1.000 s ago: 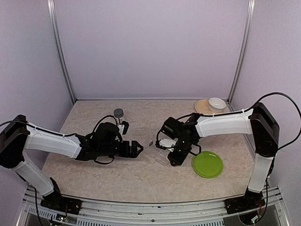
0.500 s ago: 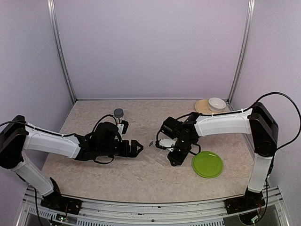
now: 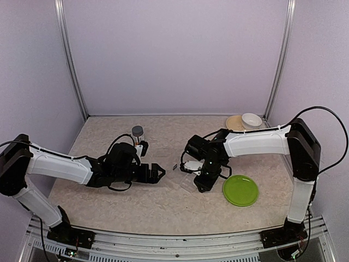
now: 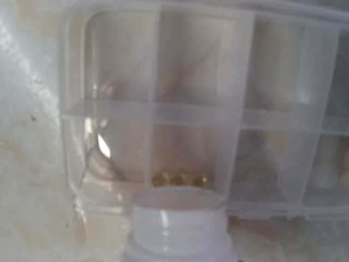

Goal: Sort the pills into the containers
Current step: Pour the pill into the compartment of the pill container.

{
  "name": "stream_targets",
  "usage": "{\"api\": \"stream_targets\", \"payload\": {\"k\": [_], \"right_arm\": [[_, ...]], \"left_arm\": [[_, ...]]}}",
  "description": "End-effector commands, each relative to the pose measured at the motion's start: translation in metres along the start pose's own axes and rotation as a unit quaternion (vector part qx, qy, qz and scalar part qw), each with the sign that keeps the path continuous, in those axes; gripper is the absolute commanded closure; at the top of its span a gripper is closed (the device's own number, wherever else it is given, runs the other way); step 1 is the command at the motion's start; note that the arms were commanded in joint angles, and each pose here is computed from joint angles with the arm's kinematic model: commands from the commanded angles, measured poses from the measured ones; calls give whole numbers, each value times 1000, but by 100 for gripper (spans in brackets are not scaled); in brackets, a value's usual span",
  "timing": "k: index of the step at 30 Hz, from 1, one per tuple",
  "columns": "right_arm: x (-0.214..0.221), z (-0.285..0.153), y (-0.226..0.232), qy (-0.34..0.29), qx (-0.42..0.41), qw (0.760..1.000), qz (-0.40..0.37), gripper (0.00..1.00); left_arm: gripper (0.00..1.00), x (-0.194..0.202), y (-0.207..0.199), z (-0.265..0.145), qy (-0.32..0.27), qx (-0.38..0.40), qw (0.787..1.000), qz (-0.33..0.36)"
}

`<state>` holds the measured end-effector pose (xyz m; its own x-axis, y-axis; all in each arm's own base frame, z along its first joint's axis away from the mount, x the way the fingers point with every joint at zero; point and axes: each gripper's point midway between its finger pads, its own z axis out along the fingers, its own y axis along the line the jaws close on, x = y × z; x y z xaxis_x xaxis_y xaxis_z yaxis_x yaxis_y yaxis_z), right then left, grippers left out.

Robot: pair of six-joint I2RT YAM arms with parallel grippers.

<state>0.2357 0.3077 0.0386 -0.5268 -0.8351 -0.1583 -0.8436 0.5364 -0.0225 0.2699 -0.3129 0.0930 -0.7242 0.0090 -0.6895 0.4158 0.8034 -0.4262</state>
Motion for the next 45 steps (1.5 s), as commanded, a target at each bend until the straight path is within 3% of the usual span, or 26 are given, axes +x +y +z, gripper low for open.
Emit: {"api": "stream_targets", "payload": {"k": [1, 23, 45], "right_arm": [[4, 2, 3, 21, 4, 1000, -8, 77], [-3, 3, 3, 6, 5, 1000, -9, 76], [-27, -14, -3, -97, 23, 995, 6, 78]], "left_arm": [[1, -9, -2, -5, -19, 8, 1000, -6], [1, -13, 1, -8, -22, 6, 1000, -6], [1, -10, 1, -6, -17, 5, 1000, -9]]}}
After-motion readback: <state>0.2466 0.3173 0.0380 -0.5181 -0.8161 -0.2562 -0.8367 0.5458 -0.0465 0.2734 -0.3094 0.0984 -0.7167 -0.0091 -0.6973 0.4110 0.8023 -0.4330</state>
